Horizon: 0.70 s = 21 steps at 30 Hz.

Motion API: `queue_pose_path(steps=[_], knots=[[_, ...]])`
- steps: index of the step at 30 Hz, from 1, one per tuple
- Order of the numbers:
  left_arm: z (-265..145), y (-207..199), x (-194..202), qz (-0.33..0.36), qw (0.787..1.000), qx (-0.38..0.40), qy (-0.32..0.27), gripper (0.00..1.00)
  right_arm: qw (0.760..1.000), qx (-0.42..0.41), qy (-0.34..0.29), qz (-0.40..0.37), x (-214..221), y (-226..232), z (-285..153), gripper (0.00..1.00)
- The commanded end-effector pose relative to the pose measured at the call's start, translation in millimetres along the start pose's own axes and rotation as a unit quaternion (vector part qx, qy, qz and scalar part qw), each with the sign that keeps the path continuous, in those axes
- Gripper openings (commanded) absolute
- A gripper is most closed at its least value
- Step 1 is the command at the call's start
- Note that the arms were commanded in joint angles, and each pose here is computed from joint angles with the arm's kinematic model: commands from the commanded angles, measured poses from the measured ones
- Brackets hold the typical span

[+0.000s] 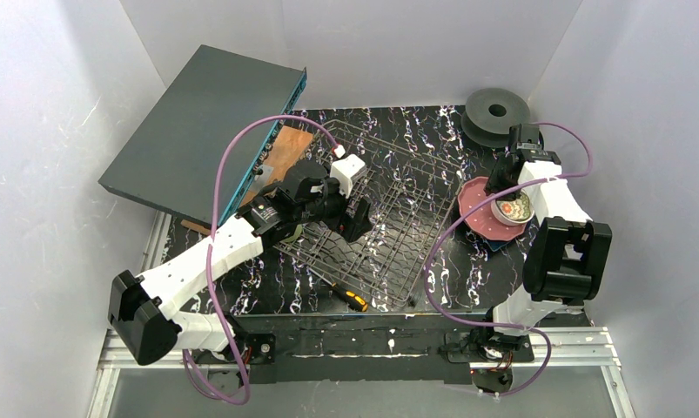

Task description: Load the mixed dishes into the dish rack

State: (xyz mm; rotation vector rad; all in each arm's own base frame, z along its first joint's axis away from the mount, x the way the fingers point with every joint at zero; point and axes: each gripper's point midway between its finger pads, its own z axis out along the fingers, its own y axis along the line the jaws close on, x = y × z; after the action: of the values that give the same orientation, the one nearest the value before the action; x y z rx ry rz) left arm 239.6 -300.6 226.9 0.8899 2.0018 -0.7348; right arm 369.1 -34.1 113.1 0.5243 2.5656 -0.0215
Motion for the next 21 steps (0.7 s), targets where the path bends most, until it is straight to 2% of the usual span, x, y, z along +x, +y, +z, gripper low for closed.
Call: queue_pose_path(steps=[1, 8, 12, 14, 21], knots=[[-0.3, 1.9, 0.7, 0.008, 1.0, -0.005, 0.002, 0.92, 0.999, -0.003, -0.043, 0.014, -19.4, 0.1, -22.1, 0.42], [-0.4, 1.0, 0.5, 0.008, 1.0, -0.003, 0.002, 0.92, 0.995, 0.003, -0.064, 0.08, -34.7, -14.7, -29.5, 0.43], [-1.0, 0.6, -0.6, 0.009, 1.0, -0.003, 0.001, 0.91, 0.99, 0.021, -0.059, 0.123, -36.7, -29.3, -28.2, 0.32], [-1.0, 0.5, -0.6, 0.009, 1.0, -0.002, 0.001, 0.91, 0.99, 0.028, -0.052, 0.128, -35.0, -32.0, -25.2, 0.28], [0.5, 0.4, 0.8, 0.007, 1.0, -0.001, 0.004, 0.91, 0.992, 0.026, -0.036, 0.121, -33.1, -29.9, -15.6, 0.27]])
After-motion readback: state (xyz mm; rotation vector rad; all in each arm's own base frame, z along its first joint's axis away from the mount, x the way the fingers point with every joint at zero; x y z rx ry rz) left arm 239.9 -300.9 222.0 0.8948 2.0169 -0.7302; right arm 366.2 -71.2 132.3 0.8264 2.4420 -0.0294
